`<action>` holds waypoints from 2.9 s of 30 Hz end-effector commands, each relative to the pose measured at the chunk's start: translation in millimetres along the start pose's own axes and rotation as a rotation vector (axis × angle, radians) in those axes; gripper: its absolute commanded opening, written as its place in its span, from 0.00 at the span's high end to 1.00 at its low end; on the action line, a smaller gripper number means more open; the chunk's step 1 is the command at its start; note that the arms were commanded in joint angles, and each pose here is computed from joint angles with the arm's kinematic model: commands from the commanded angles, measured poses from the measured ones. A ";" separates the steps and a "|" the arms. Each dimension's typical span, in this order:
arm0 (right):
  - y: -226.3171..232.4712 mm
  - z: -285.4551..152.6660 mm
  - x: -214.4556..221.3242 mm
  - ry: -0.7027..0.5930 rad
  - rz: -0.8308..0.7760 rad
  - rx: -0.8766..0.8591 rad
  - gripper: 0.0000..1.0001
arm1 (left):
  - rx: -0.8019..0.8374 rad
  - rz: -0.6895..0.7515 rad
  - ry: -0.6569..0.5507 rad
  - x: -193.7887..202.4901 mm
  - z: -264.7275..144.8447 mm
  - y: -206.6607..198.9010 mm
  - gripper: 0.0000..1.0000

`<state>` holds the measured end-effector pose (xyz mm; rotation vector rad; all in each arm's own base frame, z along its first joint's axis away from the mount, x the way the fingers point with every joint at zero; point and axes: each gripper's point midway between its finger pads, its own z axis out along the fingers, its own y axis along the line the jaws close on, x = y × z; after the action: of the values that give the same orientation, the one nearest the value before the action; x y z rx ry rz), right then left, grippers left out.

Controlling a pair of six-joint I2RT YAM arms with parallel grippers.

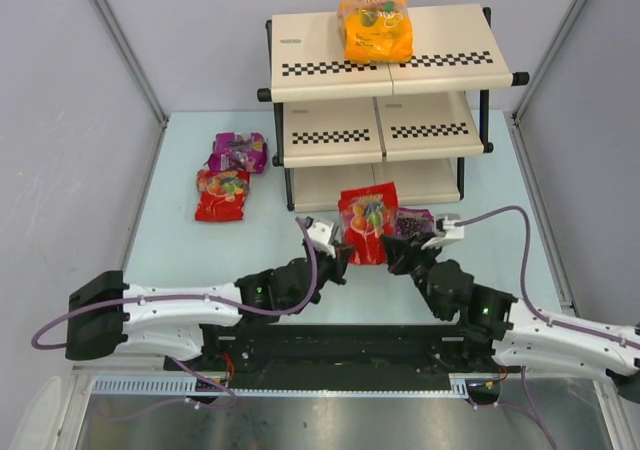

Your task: Place and organize the candy bags onto the shelf

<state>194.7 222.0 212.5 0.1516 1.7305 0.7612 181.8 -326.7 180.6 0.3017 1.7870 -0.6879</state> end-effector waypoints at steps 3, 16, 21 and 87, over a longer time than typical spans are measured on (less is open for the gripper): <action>11.4 1.1 -106.9 -0.226 -0.040 0.018 1.00 | 0.125 0.052 -0.211 -107.6 25.3 -62.8 1.00; -22.3 43.6 -197.4 -0.344 -0.031 -0.014 1.00 | 0.129 0.163 -0.328 -187.6 95.7 -73.6 1.00; -38.0 59.3 -214.1 -0.354 -0.037 0.002 1.00 | 0.131 0.168 -0.351 -204.7 114.8 -71.8 1.00; -68.7 11.9 -198.0 -0.317 -0.048 0.110 0.51 | -0.491 -0.065 -0.093 -77.1 30.7 222.0 0.17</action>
<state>291.2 82.7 346.2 0.2696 1.4295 0.6023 332.6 -218.7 232.5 0.0767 1.6915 -0.3812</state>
